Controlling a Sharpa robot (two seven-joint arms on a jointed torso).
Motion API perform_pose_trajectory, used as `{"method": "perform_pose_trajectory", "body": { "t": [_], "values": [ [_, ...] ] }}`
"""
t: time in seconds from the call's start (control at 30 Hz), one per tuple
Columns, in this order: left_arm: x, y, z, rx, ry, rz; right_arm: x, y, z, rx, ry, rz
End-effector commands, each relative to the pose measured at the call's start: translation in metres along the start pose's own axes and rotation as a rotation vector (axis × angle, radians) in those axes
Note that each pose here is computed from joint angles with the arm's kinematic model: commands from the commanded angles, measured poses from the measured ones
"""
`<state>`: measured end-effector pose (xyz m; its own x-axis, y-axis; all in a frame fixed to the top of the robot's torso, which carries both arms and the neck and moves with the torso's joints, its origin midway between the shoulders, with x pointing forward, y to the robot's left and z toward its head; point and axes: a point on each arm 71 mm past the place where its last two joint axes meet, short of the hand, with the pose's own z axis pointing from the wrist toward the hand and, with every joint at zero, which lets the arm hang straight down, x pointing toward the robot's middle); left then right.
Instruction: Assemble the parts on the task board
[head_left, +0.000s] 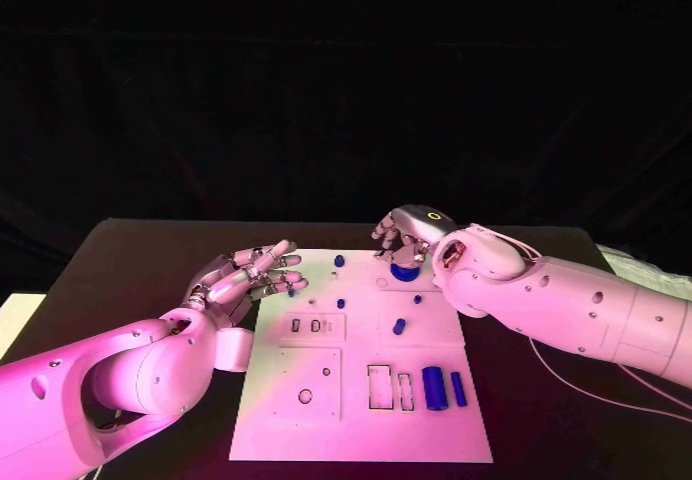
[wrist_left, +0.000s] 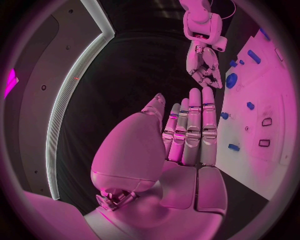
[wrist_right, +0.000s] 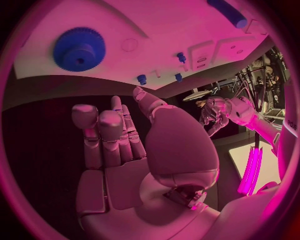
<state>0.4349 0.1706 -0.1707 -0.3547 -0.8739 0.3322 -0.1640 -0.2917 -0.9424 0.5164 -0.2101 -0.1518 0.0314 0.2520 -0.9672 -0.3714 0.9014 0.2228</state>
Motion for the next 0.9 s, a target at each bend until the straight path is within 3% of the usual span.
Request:
{"method": "perform_pose_trajectory", "body": {
  "t": [0.03, 0.3, 0.7, 0.9],
  "values": [
    [0.0017, -0.0009, 0.0007, 0.003, 0.019, -0.009, -0.001, -0.016, -0.007, 0.124, 0.062, 0.102],
    [0.0022, -0.0005, 0.0014, 0.003, 0.022, -0.011, -0.001, -0.045, -0.018, 0.248, 0.177, 0.098],
    [0.0022, -0.0001, 0.0022, 0.003, 0.023, -0.011, 0.005, -0.044, -0.015, 0.257, 0.238, 0.066],
    [0.0019, -0.0001, 0.0023, 0.003, 0.022, -0.011, 0.007, -0.043, -0.014, 0.258, 0.244, 0.051]
  ]
}}
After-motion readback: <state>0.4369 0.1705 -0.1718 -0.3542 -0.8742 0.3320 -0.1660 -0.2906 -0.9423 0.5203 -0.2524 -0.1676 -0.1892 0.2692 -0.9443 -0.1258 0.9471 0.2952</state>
